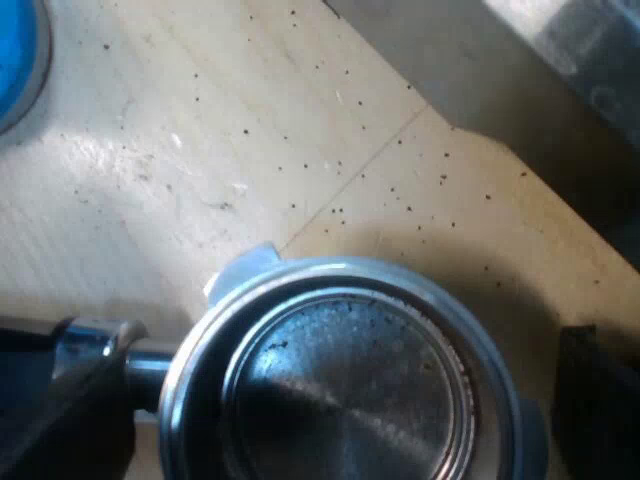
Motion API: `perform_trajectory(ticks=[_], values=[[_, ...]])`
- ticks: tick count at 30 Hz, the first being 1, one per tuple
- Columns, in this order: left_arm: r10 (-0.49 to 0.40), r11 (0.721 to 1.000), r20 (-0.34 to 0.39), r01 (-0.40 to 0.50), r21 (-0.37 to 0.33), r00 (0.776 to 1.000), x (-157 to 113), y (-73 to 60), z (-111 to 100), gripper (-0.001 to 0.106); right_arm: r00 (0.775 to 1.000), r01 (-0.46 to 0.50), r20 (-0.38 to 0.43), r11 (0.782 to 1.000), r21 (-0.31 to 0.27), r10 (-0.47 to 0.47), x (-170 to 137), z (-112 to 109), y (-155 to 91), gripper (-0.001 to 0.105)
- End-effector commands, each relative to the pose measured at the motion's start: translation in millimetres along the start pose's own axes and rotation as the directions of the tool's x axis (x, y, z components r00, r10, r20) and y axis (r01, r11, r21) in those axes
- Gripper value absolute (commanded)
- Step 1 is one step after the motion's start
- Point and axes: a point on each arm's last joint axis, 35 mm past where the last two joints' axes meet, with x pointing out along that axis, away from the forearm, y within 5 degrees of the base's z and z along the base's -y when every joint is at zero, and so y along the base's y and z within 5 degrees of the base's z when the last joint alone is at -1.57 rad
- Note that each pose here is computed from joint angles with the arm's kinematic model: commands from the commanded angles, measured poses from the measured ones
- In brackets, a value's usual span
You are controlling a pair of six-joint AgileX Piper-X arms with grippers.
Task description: Put the handle in the coffee machine
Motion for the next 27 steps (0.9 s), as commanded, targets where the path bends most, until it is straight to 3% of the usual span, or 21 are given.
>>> perform_trajectory(ticks=[1, 3, 7, 9, 11, 19, 27], values=[[-0.011, 1.0, 0.007, 0.011, -0.01, 1.0, -1, -0.6, 0, 0.075, 1.0, -0.007, -0.006, 1.0, 0.003, 0.007, 0, 0, -1, 0.079], [-0.011, 1.0, 0.007, 0.011, -0.01, 1.0, -1, -0.6, 0, 0.075, 1.0, -0.009, -0.014, 1.0, 0.004, 0.009, 0, -1, -1, 0.068], [-0.01, 1.0, 0.011, 0.01, -0.005, 1.0, -1, -0.5, 1, 0.075, 1.0, -0.01, -0.027, 1.0, 0.017, 0.011, 0, -2, -1, 0.022], [-0.01, 1.0, 0.01, 0.01, -0.002, 1.0, -1, -0.5, 1, 0.075, 1.0, -0.01, -0.027, 0.999, 0.036, 0.011, 0, -2, -1, 0.005], [-0.01, 1.0, 0.01, 0.01, 0.003, 1.0, -1, -0.5, 1, 0.075, 1.0, -0.01, -0.027, 0.999, 0.04, 0.011, 0, -2, -1, 0.001], [-0.009, 0.998, 0.017, 0.008, 0.069, 1.0, -1, -0.3, 1, 0.075, 1.0, -0.007, 0.004, 0.979, 0.201, 0.006, -31, 3, 2, 0.0], [-0.009, 0.997, 0.017, 0.007, 0.08, 1.0, -1, -0.3, 1, 0.075, 0.998, 0.006, -0.065, 0.967, 0.254, 0.011, -69, -6, 6, 0.0]])
